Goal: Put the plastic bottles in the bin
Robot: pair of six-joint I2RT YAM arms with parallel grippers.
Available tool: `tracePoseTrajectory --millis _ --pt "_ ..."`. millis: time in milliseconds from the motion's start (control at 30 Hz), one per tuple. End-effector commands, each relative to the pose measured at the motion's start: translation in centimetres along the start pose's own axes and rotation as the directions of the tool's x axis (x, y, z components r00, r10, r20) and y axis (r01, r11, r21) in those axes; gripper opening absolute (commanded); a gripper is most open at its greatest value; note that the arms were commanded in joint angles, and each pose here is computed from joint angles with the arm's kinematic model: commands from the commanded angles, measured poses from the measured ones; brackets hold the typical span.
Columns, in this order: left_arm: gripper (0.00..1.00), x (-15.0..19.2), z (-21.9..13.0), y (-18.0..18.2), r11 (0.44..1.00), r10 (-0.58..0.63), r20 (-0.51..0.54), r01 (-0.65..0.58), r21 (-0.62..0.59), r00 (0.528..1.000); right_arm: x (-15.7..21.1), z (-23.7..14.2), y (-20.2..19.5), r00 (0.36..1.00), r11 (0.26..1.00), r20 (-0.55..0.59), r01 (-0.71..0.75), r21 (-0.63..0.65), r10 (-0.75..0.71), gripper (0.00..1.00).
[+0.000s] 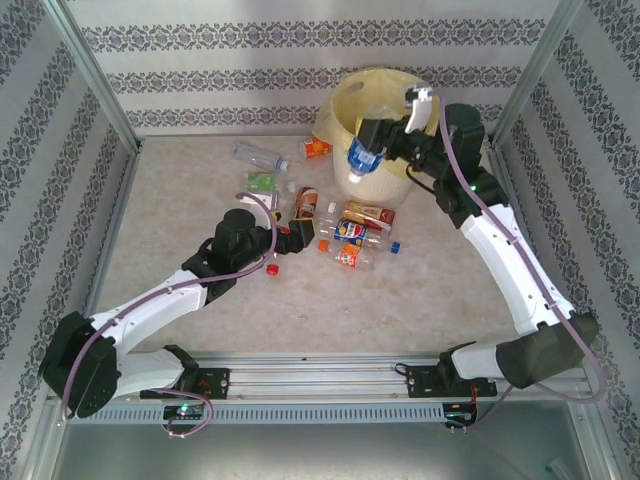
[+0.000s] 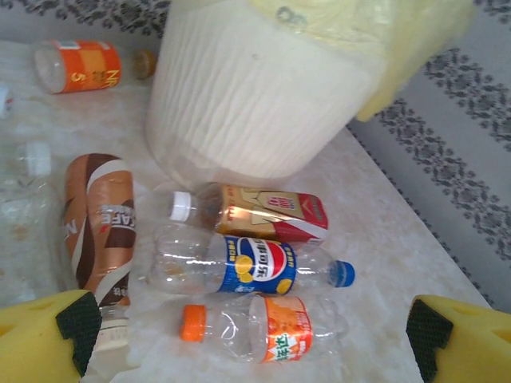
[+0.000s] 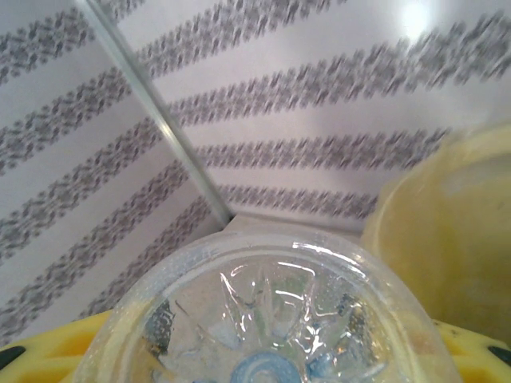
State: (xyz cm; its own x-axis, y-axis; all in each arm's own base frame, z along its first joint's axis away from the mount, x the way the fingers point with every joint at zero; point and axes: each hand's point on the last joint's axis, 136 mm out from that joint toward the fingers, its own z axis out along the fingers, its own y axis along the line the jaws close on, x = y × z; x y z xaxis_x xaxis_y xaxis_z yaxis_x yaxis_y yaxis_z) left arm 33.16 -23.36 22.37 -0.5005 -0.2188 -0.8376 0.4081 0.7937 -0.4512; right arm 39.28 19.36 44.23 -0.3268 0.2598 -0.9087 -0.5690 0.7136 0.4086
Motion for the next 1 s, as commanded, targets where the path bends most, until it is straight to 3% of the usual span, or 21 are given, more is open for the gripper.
tracePoseTrajectory --millis 0,200,533,700,867,967 --pt "1.0 -0.8 0.8 0.6 0.997 -0.062 0.067 0.065 -0.037 0.996 -3.3 0.1 -2.0 0.993 0.989 0.064 0.096 0.116 -0.104 0.44" --pt "1.0 -0.6 2.3 0.2 0.998 -0.065 0.031 0.066 -0.025 0.997 -7.5 0.5 -6.2 0.98 0.966 0.143 0.102 0.237 -0.138 0.44" --pt "1.0 -0.6 2.6 1.5 0.993 -0.071 0.042 0.074 -0.09 0.997 -12.9 0.8 -16.3 0.962 0.9 0.258 -0.029 0.435 -0.093 0.44" --pt "1.0 -0.7 2.6 2.0 0.989 -0.072 0.048 0.077 -0.123 0.996 -13.7 1.8 -19.4 0.951 0.87 0.297 -0.073 0.487 -0.086 0.46" --pt "1.0 -0.8 2.5 3.1 0.977 -0.098 0.062 0.108 -0.181 0.993 -12.6 5.6 -20.9 0.963 0.892 0.264 -0.08 0.445 -0.046 0.47" --pt "1.0 -0.9 2.1 4.0 0.964 -0.106 0.073 0.12 -0.235 0.992 -12.1 6.7 -22.8 0.963 0.827 0.228 -0.008 0.561 -0.146 0.51"
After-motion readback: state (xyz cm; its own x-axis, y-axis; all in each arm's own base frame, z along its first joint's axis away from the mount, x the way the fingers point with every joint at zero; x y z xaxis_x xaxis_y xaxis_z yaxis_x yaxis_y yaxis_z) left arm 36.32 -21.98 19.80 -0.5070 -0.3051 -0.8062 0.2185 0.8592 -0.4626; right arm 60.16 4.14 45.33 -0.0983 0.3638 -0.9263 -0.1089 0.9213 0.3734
